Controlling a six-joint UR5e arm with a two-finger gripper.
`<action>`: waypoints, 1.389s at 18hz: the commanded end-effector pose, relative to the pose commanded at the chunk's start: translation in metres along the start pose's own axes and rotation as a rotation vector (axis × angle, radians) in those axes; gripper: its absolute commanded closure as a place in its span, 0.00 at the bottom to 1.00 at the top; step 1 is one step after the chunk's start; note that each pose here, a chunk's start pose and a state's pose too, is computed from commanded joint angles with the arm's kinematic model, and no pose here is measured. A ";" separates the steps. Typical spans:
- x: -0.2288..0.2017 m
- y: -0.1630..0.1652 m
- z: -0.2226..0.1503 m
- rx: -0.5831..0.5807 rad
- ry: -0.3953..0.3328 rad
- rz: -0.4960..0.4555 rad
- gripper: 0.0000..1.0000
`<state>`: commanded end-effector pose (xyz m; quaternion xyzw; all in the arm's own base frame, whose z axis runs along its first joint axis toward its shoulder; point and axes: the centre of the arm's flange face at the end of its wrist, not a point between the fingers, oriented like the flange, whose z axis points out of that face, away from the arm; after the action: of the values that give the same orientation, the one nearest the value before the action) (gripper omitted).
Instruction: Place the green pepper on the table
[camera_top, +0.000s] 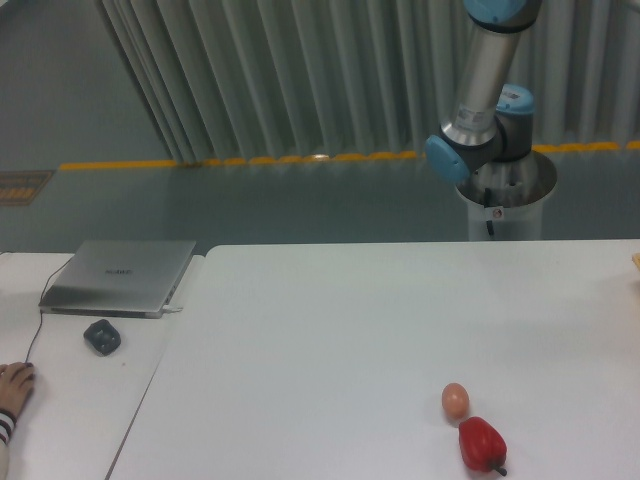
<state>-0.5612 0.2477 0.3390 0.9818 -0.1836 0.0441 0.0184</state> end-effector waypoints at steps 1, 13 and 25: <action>0.000 0.003 0.001 -0.008 0.003 0.002 0.00; 0.002 0.029 0.019 -0.049 0.051 0.056 0.00; 0.008 0.030 0.022 -0.041 0.090 0.062 0.00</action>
<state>-0.5624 0.2155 0.3181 0.9721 -0.2139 0.0851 0.0452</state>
